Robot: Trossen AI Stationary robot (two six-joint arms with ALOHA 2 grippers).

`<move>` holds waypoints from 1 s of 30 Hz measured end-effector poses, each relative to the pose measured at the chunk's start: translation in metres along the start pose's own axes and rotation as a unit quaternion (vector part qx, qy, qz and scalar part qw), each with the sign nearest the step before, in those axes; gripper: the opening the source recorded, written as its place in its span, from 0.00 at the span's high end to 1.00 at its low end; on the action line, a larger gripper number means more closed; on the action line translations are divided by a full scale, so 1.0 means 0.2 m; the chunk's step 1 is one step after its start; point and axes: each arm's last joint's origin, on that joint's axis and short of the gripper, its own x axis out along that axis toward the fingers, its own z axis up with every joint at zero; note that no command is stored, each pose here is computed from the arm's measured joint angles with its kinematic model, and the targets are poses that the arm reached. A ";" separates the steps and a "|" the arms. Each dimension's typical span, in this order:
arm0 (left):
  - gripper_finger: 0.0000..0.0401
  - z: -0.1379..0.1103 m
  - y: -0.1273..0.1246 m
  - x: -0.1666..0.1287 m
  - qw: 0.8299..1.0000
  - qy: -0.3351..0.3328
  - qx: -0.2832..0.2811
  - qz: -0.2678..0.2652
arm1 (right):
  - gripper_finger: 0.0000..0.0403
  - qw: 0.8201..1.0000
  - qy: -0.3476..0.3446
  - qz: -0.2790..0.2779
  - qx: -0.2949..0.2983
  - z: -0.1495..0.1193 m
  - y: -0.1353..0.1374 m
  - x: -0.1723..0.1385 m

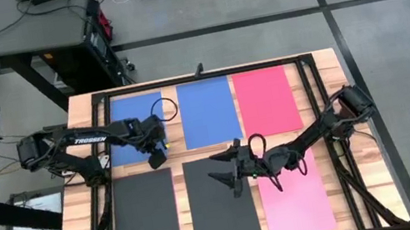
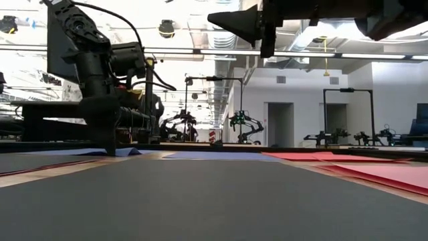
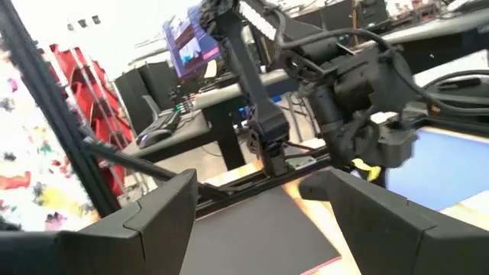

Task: Organize paper
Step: Stack the blue paper on top of the blue paper

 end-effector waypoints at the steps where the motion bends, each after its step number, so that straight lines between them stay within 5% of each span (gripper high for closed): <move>1: 0.39 0.01 0.00 -0.01 1.000 0.007 -0.001 0.000 | 0.31 1.000 0.001 0.004 0.002 0.00 0.00 0.00; 8: 0.39 0.03 -0.02 -0.04 1.000 0.008 0.017 0.007 | 0.31 1.000 0.002 0.010 0.002 0.00 -0.01 0.01; 16: 0.39 -0.05 0.00 -0.05 0.995 0.086 0.015 0.057 | 0.31 1.000 0.002 0.007 0.000 0.00 -0.02 0.01; 30: 0.39 -0.06 -0.01 0.02 0.995 0.085 0.022 0.053 | 0.31 1.000 0.004 0.021 0.002 0.01 -0.02 0.02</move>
